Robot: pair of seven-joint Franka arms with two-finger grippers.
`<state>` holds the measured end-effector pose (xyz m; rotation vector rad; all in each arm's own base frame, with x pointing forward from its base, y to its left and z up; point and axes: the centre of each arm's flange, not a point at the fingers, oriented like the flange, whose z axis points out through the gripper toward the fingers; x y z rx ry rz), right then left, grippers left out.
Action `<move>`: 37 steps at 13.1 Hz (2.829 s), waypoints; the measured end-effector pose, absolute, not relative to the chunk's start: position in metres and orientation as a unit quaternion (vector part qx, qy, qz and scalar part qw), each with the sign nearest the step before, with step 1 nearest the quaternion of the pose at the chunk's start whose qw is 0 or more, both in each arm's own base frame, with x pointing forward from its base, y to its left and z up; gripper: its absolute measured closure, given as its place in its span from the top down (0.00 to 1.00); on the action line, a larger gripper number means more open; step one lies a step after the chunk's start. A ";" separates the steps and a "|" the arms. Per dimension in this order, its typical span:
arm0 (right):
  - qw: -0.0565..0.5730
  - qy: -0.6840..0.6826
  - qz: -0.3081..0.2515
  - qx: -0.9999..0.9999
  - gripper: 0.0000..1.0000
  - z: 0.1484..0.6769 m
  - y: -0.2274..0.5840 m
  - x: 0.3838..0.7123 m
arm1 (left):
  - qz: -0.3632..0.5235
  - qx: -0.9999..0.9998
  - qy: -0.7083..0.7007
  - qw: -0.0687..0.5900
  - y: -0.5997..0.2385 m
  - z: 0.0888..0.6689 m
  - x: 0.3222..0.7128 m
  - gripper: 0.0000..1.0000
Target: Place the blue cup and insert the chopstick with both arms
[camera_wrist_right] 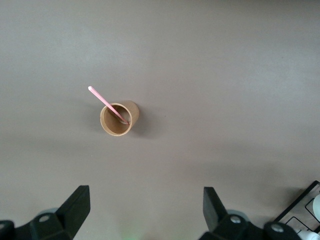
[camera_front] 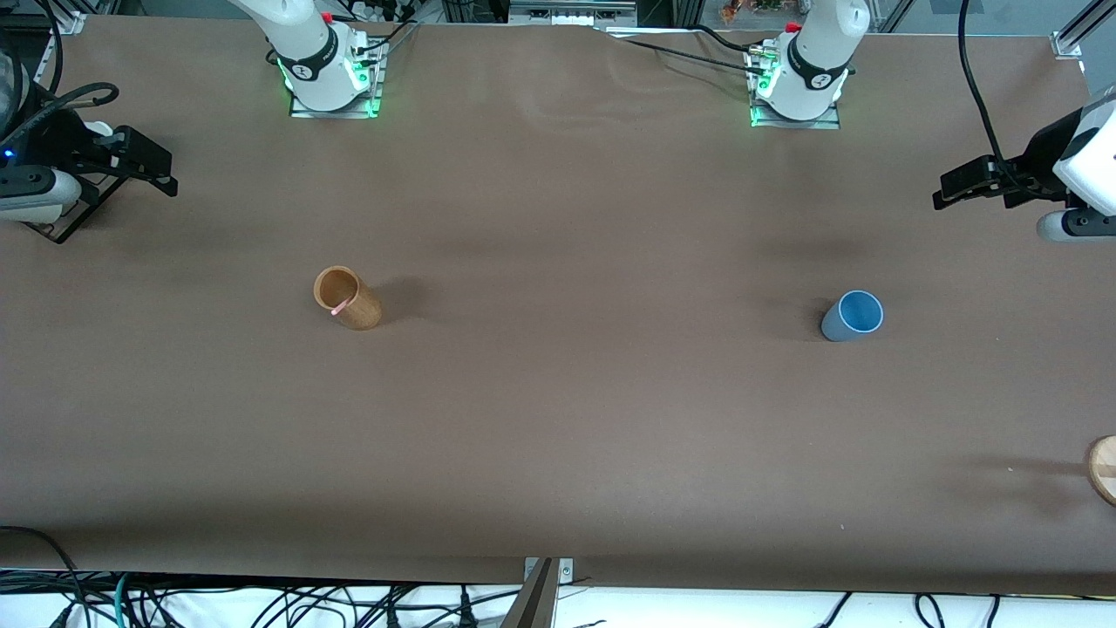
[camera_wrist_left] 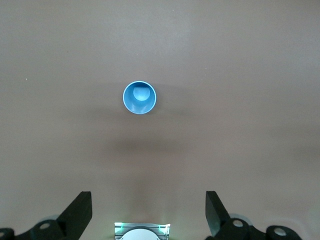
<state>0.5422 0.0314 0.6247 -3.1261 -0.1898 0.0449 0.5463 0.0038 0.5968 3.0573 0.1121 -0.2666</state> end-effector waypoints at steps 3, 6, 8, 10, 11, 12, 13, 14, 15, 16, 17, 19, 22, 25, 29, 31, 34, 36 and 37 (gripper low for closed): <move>0.005 -0.060 0.021 -0.998 1.00 0.624 0.030 0.541 | -0.087 0.995 0.038 0.035 0.005 0.596 0.547 1.00; 0.005 -0.060 0.023 -0.998 1.00 0.624 0.030 0.540 | -0.088 0.995 0.038 0.035 0.006 0.596 0.547 1.00; 0.005 -0.060 0.025 -0.998 1.00 0.623 0.030 0.540 | -0.088 0.995 0.039 0.035 0.006 0.596 0.547 1.00; 0.005 -0.060 0.033 -0.998 1.00 0.619 0.031 0.540 | -0.088 0.995 0.039 0.035 0.006 0.595 0.547 1.00; 0.004 -0.060 0.038 -0.997 1.00 0.614 0.031 0.541 | -0.088 0.995 0.039 0.035 0.006 0.595 0.547 1.00; 0.004 -0.060 0.044 -0.997 1.00 0.608 0.031 0.542 | -0.089 0.995 0.039 0.035 0.006 0.594 0.548 1.00; 0.004 -0.060 0.049 -0.997 1.00 0.601 0.032 0.543 | -0.089 0.995 0.039 0.035 0.006 0.594 0.548 1.00; 0.004 -0.060 0.052 -0.997 1.00 0.593 0.032 0.544 | -0.090 0.995 0.039 0.035 0.006 0.593 0.548 1.00; 0.004 -0.060 0.055 -0.997 1.00 0.584 0.033 0.545 | -0.090 0.995 0.039 0.035 0.006 0.593 0.548 1.00; 0.005 -0.061 0.058 -0.996 1.00 0.574 0.033 0.546 | -0.090 0.995 0.039 0.035 0.007 0.593 0.548 1.00; 0.006 -0.061 0.058 -0.996 1.00 0.563 0.034 0.547 | -0.090 0.995 0.040 0.035 0.007 0.593 0.548 1.00; 0.007 -0.067 0.054 -0.996 1.00 0.536 0.042 0.548 | -0.090 0.995 0.040 0.035 0.007 0.593 0.548 1.00; 0.005 -0.071 0.038 -0.997 1.00 0.492 0.077 0.546 | -0.090 0.995 0.040 0.035 0.007 0.593 0.548 1.00; 0.006 -0.078 0.010 -0.997 1.00 0.444 0.116 0.539 | -0.090 0.994 0.040 0.035 0.008 0.593 0.549 1.00; 0.008 -0.095 -0.012 -0.995 1.00 0.396 0.137 0.543 | -0.090 0.994 0.041 0.035 0.008 0.593 0.549 1.00; 0.009 -0.101 -0.018 -0.995 1.00 0.372 0.146 0.548 | -0.090 0.994 0.041 0.035 0.008 0.593 0.549 1.00; 0.010 -0.107 -0.020 -0.994 1.00 0.340 0.155 0.553 | -0.090 0.994 0.041 0.035 0.008 0.592 0.549 1.00; 0.009 -0.108 -0.020 -0.994 0.98 0.331 0.156 0.555 | -0.090 0.994 0.041 0.035 0.008 0.592 0.549 1.00; 0.009 -0.108 -0.021 -0.994 0.95 0.329 0.156 0.556 | -0.090 0.994 0.041 0.035 0.008 0.592 0.549 1.00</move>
